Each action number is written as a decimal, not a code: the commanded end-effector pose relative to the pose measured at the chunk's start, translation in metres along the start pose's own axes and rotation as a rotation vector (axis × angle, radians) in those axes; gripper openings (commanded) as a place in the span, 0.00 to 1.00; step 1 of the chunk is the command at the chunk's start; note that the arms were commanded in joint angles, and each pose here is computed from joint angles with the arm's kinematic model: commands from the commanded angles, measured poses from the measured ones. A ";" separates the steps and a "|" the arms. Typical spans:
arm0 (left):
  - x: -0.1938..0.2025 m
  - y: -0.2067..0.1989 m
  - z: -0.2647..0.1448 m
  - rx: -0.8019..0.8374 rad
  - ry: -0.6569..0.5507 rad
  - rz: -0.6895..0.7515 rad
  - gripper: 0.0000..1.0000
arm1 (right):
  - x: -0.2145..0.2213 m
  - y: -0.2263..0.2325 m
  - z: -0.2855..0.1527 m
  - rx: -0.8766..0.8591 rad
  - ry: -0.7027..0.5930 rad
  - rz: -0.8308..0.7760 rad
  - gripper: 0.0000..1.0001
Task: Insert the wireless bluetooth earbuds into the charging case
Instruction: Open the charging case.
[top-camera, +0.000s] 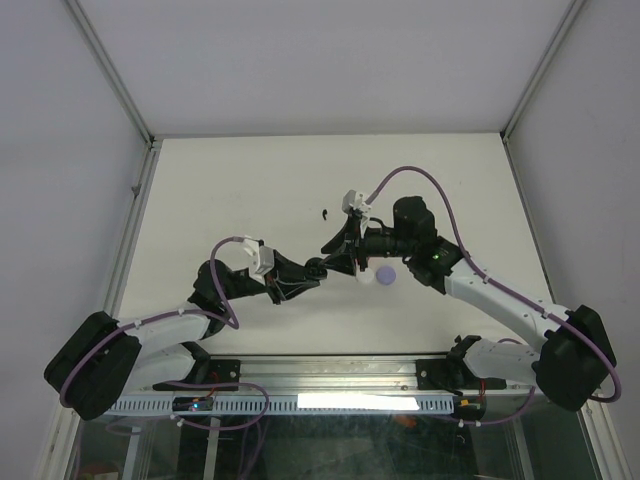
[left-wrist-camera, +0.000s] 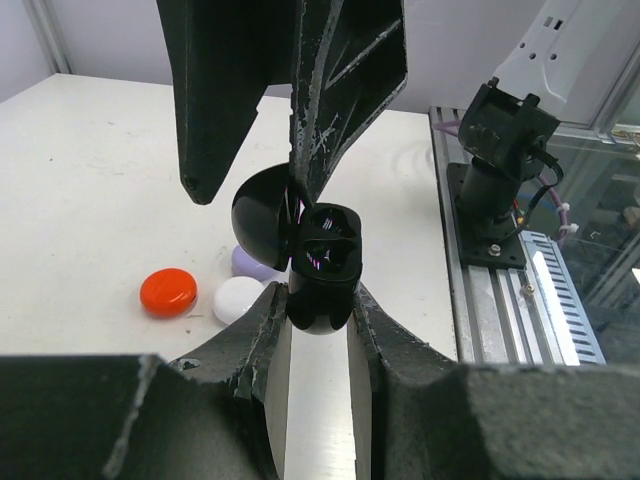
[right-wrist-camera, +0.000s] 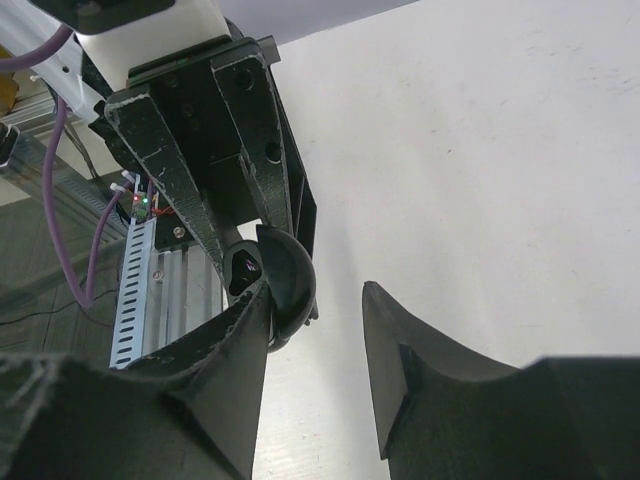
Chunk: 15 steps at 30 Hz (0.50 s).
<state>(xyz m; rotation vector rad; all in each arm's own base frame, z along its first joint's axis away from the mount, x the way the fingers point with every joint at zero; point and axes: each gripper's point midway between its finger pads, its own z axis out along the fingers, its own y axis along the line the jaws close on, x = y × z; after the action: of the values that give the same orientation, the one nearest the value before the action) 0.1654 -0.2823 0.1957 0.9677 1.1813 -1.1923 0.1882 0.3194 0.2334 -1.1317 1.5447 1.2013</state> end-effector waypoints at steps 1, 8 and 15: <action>-0.018 -0.006 0.004 0.039 -0.039 0.108 0.00 | -0.036 -0.011 -0.002 0.064 -0.070 -0.066 0.44; 0.001 0.039 -0.003 -0.233 0.023 -0.022 0.00 | -0.039 -0.016 -0.005 0.107 -0.057 -0.031 0.50; 0.019 0.087 -0.034 -0.548 0.040 -0.151 0.00 | 0.009 -0.063 -0.002 0.327 0.086 0.088 0.51</action>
<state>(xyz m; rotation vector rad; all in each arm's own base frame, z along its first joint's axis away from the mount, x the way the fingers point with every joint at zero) 0.2156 -0.2623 0.1639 0.7005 1.4688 -1.0042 0.2206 0.3130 0.2284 -1.0084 1.6772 1.0473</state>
